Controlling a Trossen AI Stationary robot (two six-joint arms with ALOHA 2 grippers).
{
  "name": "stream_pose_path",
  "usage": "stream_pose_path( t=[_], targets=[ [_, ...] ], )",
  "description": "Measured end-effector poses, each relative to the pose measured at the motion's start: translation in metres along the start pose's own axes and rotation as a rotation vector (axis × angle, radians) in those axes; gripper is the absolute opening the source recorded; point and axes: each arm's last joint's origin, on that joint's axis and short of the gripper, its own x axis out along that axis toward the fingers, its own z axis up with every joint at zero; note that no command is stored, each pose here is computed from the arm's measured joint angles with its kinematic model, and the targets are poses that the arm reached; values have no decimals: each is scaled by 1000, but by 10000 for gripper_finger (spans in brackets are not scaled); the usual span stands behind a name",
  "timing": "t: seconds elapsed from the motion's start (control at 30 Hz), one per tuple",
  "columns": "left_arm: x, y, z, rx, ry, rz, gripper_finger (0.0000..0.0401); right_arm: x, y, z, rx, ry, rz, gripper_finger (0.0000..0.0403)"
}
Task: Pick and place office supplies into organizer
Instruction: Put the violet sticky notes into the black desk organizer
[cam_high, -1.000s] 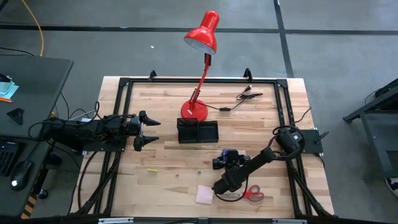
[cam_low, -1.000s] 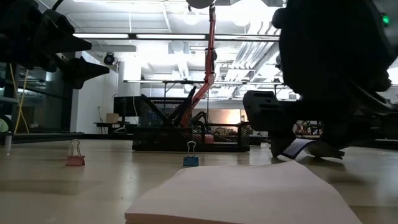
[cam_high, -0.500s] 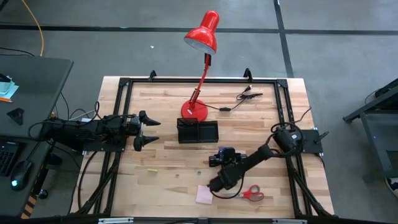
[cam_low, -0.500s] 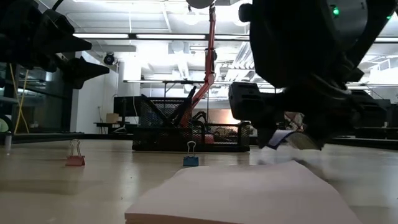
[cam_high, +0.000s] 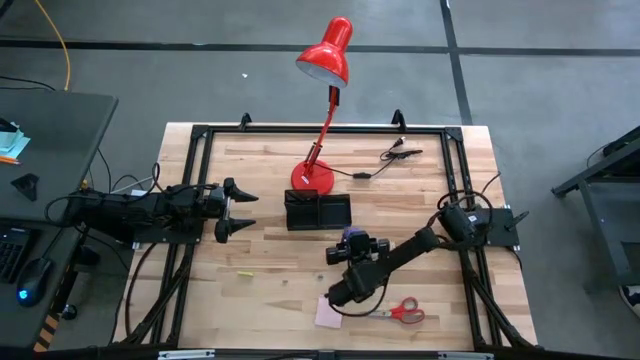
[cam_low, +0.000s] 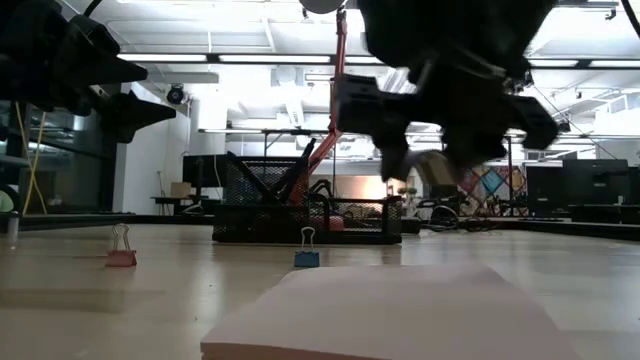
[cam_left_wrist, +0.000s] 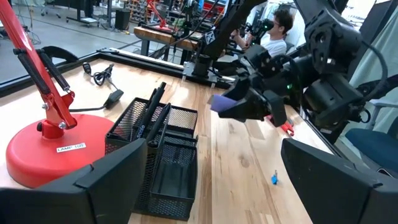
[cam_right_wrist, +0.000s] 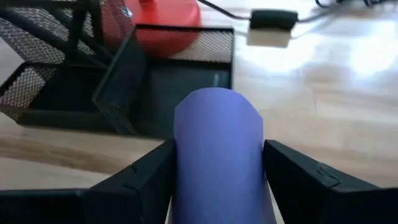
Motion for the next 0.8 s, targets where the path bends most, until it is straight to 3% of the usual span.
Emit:
stream_pose_path(
  t=[0.4,0.8],
  targets=[
    [0,0,0,0,0,0,358,29,28,53,53,4,-49,194],
    [0,0,0,0,0,-1,358,64,41,75,88,57,-64,206]
  ],
)
